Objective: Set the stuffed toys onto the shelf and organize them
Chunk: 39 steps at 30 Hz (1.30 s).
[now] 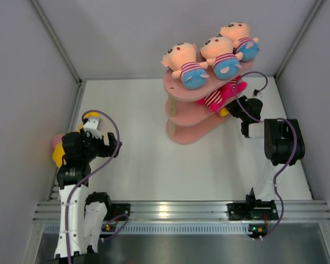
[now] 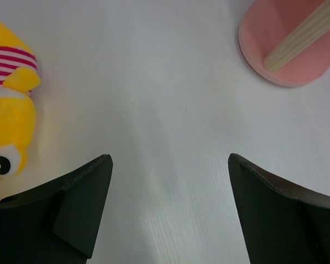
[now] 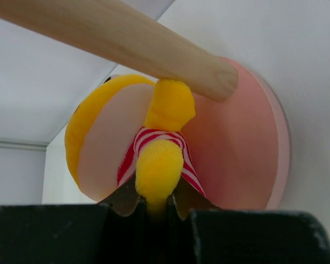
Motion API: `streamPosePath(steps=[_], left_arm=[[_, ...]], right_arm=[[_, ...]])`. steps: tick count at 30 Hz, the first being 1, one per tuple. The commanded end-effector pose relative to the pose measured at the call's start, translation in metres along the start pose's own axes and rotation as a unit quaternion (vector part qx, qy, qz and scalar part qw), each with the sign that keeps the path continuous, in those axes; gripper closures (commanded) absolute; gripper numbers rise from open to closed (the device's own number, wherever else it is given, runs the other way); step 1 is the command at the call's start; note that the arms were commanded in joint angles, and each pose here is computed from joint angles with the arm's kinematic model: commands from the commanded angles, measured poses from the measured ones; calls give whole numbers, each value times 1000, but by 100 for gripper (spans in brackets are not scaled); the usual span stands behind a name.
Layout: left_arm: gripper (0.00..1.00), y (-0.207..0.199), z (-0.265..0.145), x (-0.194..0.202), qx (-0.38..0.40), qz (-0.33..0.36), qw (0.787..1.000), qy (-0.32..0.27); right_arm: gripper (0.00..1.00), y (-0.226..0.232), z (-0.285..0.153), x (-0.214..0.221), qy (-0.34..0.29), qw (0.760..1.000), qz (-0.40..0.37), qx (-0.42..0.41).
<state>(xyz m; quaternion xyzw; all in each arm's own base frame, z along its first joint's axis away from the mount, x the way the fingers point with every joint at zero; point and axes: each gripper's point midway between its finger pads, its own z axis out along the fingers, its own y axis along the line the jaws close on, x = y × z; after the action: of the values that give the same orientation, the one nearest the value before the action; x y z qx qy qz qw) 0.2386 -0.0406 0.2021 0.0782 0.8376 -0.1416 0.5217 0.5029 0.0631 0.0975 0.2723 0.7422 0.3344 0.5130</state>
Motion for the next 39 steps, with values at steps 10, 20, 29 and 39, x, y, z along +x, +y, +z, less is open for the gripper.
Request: streamPosePath(steps=[10, 20, 29, 39], left_arm=[[8, 7, 9, -20, 2, 13, 1000, -14], [2, 131, 6, -29, -251, 176, 944, 121], [2, 177, 49, 1, -259, 189, 916, 242], [2, 219, 84, 40, -264, 177, 898, 305]], right_arm=[[37, 33, -24, -42, -49, 998, -30, -36], [31, 48, -75, -72, -83, 996, -36, -8], [30, 75, -117, -83, -93, 992, -88, -11], [30, 113, -172, -78, -98, 982, -152, -44]])
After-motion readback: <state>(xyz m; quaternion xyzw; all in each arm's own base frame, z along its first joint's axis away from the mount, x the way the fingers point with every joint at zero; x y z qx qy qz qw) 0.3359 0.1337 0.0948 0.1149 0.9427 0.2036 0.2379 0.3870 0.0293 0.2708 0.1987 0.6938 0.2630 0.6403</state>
